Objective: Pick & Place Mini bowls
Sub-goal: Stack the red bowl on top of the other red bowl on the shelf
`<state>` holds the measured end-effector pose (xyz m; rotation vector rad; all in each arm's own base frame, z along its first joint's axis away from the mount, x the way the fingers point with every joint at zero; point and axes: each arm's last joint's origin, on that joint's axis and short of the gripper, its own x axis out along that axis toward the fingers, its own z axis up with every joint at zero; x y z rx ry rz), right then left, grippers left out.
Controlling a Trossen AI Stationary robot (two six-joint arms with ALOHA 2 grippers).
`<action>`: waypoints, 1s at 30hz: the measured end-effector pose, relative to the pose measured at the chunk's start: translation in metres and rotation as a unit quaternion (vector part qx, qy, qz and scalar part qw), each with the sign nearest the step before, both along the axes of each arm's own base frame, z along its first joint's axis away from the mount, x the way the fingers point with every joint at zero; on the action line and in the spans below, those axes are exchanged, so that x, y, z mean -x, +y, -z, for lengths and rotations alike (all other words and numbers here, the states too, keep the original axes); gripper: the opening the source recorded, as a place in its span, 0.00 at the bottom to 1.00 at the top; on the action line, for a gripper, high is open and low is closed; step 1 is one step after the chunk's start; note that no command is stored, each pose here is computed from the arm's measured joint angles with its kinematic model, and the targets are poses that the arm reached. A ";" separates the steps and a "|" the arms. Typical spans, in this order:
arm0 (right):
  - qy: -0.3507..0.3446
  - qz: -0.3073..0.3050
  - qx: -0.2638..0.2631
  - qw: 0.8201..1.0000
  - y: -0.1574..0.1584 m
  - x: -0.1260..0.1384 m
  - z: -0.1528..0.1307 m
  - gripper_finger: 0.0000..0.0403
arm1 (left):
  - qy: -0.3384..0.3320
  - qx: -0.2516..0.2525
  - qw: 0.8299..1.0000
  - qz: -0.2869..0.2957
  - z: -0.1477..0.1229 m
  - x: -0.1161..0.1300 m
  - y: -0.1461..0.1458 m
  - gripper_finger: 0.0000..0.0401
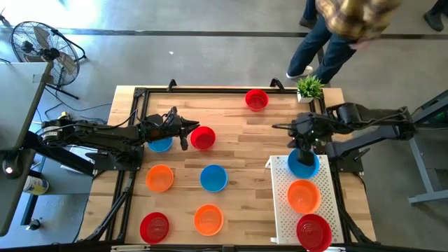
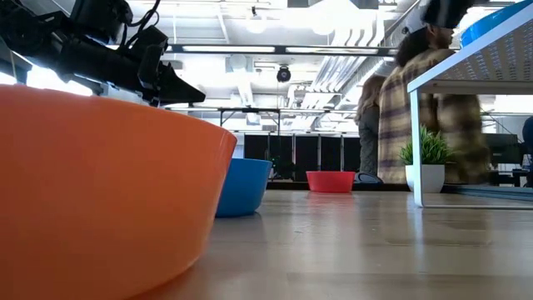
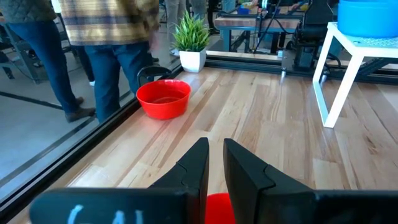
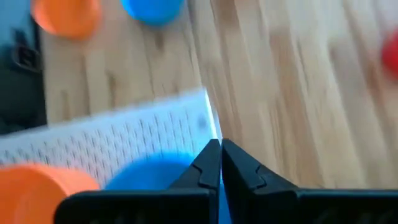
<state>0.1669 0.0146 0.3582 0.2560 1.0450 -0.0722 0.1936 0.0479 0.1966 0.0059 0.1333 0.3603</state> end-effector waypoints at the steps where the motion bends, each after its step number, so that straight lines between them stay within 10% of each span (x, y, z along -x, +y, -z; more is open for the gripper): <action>1: -0.023 -0.014 0.006 1.000 -0.001 -0.004 -0.002 0.01 | -0.001 0.003 1.000 0.000 0.000 0.000 0.000 0.11; 15: -0.182 -0.122 0.063 0.974 -0.041 -0.057 -0.008 0.00 | 0.001 0.012 1.000 0.012 0.001 0.000 -0.001 0.11; 30: -0.277 -0.144 0.034 0.949 -0.087 -0.099 0.081 0.00 | 0.006 0.038 0.999 0.007 0.003 0.000 -0.001 0.11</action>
